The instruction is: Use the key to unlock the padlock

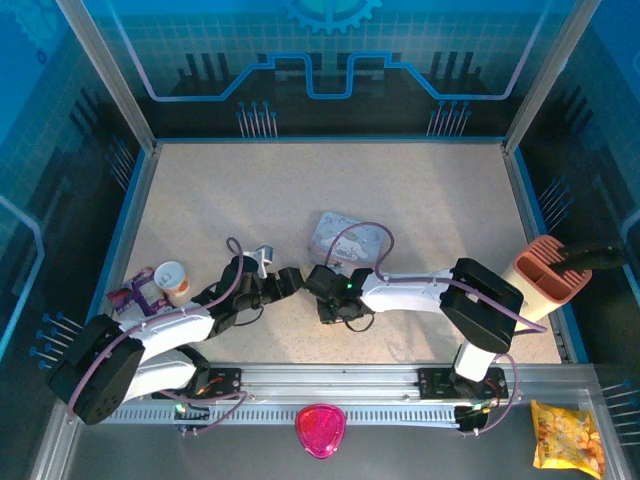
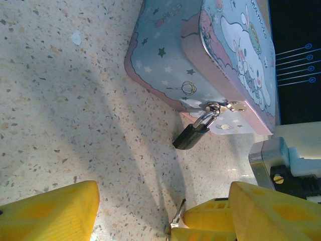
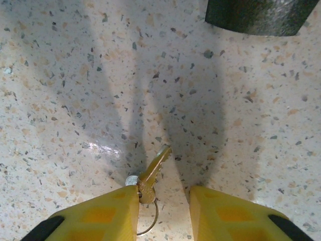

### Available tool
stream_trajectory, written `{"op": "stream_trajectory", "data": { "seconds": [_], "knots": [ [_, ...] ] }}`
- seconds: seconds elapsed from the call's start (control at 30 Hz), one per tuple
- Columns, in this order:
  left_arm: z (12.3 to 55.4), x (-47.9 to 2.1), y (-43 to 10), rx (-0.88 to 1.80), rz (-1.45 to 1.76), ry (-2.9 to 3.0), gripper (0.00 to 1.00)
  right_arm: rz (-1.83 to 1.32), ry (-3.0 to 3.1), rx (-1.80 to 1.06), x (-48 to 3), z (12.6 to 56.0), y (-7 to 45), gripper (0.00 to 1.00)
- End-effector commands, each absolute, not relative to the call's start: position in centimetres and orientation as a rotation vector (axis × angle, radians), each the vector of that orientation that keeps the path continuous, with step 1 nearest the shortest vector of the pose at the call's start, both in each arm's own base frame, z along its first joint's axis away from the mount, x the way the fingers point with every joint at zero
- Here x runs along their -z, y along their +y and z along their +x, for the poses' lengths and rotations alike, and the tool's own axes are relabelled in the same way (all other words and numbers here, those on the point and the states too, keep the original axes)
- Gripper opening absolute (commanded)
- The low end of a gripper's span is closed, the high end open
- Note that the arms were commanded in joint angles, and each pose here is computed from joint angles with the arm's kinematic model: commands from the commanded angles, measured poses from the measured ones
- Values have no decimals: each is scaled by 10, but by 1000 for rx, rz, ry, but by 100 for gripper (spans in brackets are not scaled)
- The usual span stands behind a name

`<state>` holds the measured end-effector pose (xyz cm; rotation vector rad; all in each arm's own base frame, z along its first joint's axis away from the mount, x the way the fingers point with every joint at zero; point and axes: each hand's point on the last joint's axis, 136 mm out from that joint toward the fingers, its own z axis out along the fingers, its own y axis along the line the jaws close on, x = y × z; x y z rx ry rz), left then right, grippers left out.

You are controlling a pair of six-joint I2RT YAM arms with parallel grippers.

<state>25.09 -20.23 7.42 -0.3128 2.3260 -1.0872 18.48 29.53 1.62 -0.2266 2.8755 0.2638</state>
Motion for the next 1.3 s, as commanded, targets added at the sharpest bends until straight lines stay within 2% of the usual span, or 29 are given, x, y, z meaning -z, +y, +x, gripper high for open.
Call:
{"op": "stream_trajectory", "data": {
  "seconds": [0.0,0.23,1.03,1.27],
  "knots": [
    [253,-72,-198,1063,-305,2313,70,-236,2849,-296,-24,184,307,33],
    [252,-74,-197,1062,-305,2308,70,-225,2818,-335,-39,186,311,35],
    [252,-78,-197,1058,-296,2299,71,-272,2892,-231,-6,181,313,34],
    [253,-77,-196,1051,-295,2301,71,-292,2900,-207,-1,179,313,23]
  ]
}}
